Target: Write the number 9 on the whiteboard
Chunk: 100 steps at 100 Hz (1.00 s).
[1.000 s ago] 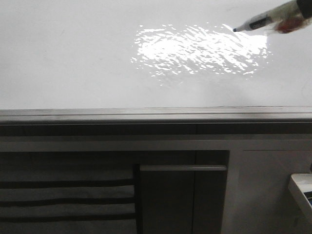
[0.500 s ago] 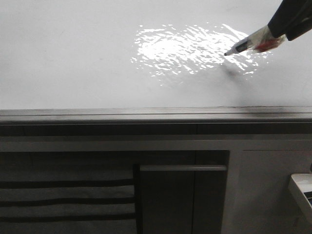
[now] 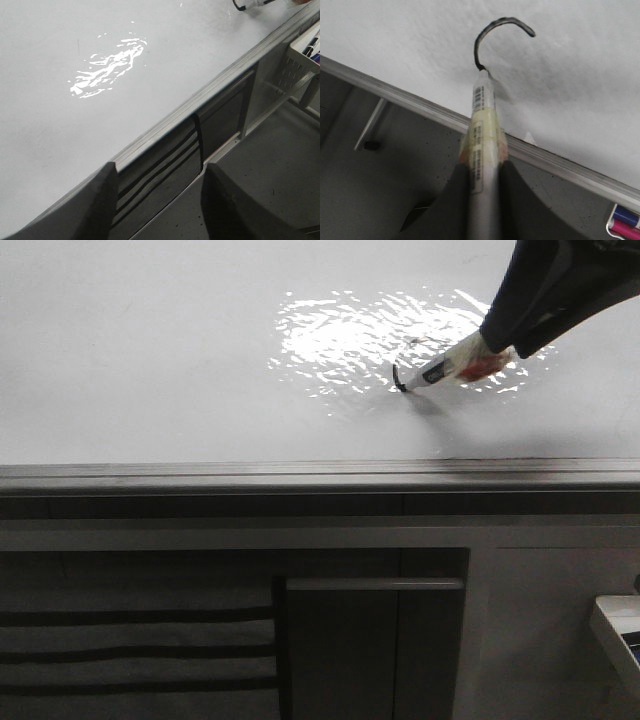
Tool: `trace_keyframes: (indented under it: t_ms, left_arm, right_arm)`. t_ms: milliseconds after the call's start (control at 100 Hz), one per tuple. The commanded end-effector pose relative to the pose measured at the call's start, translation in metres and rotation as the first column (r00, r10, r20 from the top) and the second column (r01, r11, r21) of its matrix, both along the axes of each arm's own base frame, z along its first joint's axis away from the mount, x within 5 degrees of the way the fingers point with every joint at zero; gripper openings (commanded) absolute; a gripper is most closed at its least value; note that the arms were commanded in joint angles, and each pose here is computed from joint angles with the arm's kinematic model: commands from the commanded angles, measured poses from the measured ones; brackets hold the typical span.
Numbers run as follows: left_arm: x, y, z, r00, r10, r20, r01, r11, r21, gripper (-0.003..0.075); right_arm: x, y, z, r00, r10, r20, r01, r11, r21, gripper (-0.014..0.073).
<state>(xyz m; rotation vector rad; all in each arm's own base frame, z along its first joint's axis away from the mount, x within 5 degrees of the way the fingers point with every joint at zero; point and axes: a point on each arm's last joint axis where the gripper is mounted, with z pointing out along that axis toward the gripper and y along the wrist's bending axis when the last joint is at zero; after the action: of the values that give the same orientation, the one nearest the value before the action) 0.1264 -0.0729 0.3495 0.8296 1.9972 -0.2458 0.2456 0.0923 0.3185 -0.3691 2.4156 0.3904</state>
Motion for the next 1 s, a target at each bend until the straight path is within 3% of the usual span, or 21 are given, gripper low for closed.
trace_keyframes:
  t_ms: [0,100,300,580,740,840,990]
  left_arm:
    - [0.002,0.0,0.015,0.997,0.026,0.071,-0.021,0.997,-0.072,0.0344]
    - [0.002,0.0,0.015,0.997,0.026,0.071,-0.021,0.997,-0.072,0.0344]
    - [0.003,-0.001,0.014,0.997,0.027,0.07,-0.022,0.997,-0.072,0.0344]
    - [0.005,-0.001,0.015,0.996,0.031,0.083,-0.024,0.997,-0.077,0.0344]
    - [0.008,-0.011,0.018,0.995,-0.046,0.091,0.054,0.995,-0.086,0.0344]
    - [0.006,-0.031,0.019,0.971,-0.227,0.077,0.231,0.971,-0.056,0.0344]
    - [0.015,-0.07,0.013,0.903,-0.428,0.027,0.428,0.904,0.001,0.0344]
  right_arm:
    - [0.003,-0.015,0.024,0.985,-0.056,0.164,0.058,0.998,-0.01,-0.0064]
    - [0.001,-0.017,0.034,0.976,-0.065,0.208,0.065,0.998,0.004,-0.0064]
    - [-0.001,-0.015,0.03,0.984,-0.052,0.171,0.053,0.999,-0.005,-0.0064]
    - [-0.018,-0.003,-0.014,0.999,0.035,0.014,-0.034,0.998,-0.059,-0.0064]
    - [-0.027,-0.003,0.01,0.992,0.095,0.087,-0.09,0.995,-0.052,-0.0064]
    - [-0.045,-0.002,0.032,0.952,0.268,0.146,-0.254,0.961,-0.11,-0.0064]
    - [-0.075,-0.004,0.058,0.823,0.528,0.209,-0.478,0.842,-0.249,-0.0064]
